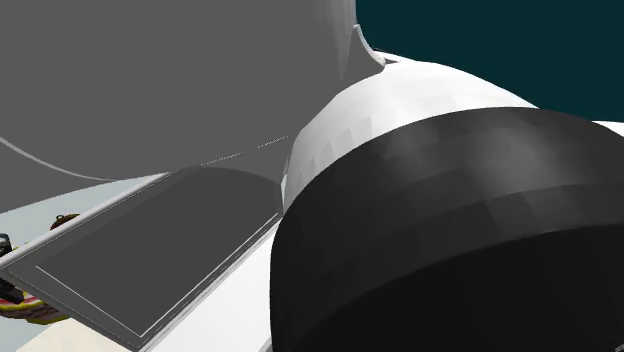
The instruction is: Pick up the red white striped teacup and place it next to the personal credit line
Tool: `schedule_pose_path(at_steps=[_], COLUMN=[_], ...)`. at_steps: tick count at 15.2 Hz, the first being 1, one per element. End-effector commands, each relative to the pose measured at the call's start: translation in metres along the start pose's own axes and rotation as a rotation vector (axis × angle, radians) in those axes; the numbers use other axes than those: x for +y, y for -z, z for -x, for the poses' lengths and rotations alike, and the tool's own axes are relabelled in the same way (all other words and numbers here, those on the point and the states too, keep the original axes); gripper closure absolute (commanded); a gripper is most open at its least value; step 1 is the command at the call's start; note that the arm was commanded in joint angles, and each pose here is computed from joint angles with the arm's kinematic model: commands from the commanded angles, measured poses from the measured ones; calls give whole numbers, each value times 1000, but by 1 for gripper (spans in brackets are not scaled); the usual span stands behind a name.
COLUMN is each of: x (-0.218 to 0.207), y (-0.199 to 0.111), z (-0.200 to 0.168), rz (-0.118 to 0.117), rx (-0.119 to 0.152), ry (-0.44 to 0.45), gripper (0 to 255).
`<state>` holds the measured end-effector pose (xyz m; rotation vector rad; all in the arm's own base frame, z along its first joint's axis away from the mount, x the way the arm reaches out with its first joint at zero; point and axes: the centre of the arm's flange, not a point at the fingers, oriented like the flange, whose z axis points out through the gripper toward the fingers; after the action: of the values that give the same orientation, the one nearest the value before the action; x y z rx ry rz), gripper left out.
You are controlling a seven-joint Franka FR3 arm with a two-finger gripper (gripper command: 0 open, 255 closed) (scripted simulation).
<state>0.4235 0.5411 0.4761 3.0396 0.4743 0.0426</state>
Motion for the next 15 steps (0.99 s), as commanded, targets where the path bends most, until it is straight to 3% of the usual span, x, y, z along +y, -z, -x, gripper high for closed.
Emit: schedule_pose_path(at_steps=[1, 9, 15], x=[-1, -4, -4], y=[-10, -52, -55], z=[0, 1, 1], rz=[-1, -1, -1], rx=[1, 1, 1], ry=[0, 0, 0], gripper=[255, 255, 255])
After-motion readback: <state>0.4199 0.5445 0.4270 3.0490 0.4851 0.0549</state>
